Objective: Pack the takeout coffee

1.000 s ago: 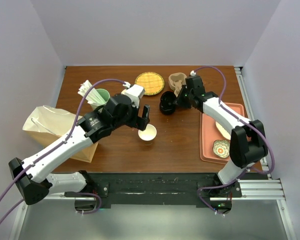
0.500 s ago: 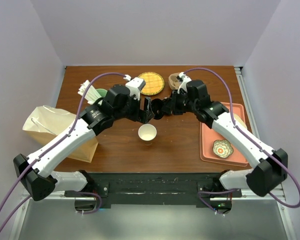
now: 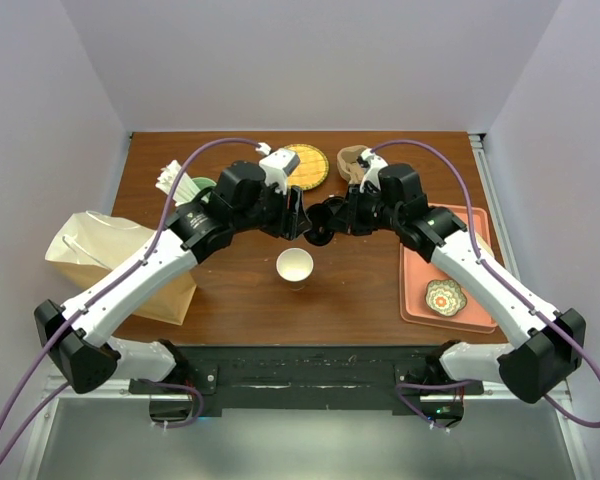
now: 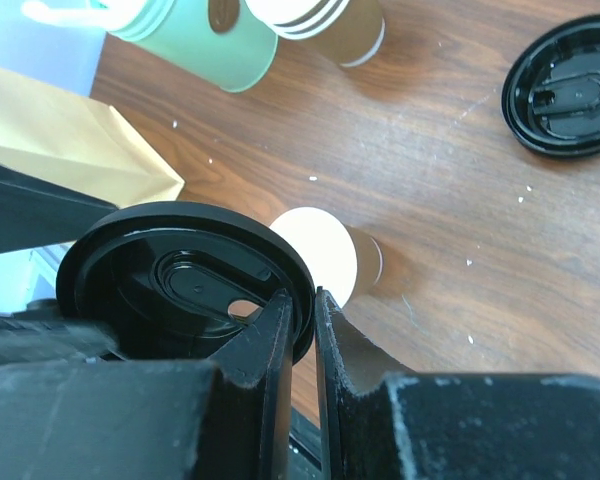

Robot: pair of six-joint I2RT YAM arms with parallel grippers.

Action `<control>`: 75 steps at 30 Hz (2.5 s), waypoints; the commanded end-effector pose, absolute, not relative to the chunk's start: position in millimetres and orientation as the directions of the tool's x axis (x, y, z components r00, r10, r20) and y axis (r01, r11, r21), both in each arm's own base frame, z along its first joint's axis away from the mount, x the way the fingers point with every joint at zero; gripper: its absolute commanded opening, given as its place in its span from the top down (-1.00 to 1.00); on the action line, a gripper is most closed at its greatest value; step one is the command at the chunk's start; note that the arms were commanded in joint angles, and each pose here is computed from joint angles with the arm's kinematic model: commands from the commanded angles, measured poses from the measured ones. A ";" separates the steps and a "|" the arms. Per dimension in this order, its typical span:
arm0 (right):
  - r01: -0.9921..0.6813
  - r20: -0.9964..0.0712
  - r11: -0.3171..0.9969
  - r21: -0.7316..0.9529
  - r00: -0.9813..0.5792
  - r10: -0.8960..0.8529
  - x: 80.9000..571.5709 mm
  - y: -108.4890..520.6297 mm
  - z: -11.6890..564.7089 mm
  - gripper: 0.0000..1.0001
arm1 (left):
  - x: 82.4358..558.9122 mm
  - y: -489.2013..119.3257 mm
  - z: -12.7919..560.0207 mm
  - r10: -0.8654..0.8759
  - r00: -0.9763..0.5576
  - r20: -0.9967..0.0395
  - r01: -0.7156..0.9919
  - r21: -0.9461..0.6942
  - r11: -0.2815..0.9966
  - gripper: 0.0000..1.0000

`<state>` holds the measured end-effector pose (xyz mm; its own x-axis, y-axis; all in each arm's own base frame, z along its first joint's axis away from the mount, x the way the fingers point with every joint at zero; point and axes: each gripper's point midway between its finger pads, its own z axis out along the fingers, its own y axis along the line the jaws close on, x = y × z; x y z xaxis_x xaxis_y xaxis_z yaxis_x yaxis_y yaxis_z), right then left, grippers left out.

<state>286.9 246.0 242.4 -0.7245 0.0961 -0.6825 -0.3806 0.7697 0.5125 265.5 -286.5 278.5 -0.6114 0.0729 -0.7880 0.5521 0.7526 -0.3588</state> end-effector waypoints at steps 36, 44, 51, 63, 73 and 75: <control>-0.720 -0.800 0.396 0.570 -0.375 0.469 198.2 226.9 436.3 -0.05 | 231.6 -327.4 393.0 -0.088 -0.822 -0.563 0.570 -0.813 -0.119 0.83; -0.714 -0.657 0.181 0.676 -0.473 0.587 188.9 236.2 461.8 0.07 | 221.5 -322.2 437.9 -0.134 -0.829 -0.543 0.556 -0.776 -0.296 0.83; -0.693 -0.609 0.168 0.701 -0.458 0.648 192.9 228.4 474.6 -0.03 | 219.3 -319.4 447.3 -0.157 -0.829 -0.537 0.556 -0.760 -0.336 0.83; -0.777 -0.645 0.052 0.627 -0.481 0.593 178.6 244.5 494.3 0.09 | 219.3 -317.1 442.0 -0.183 -0.846 -0.500 0.532 -0.775 -0.342 0.83; -0.785 -0.656 -0.008 0.620 -0.524 0.543 175.3 255.9 494.2 0.43 | 219.3 -313.8 440.4 -0.210 -0.852 -0.480 0.524 -0.780 -0.342 0.83; -0.791 -0.657 -0.017 0.612 -0.520 0.546 174.4 255.9 496.3 0.59 | 219.1 -313.9 437.1 -0.212 -0.855 -0.473 0.519 -0.785 -0.338 0.83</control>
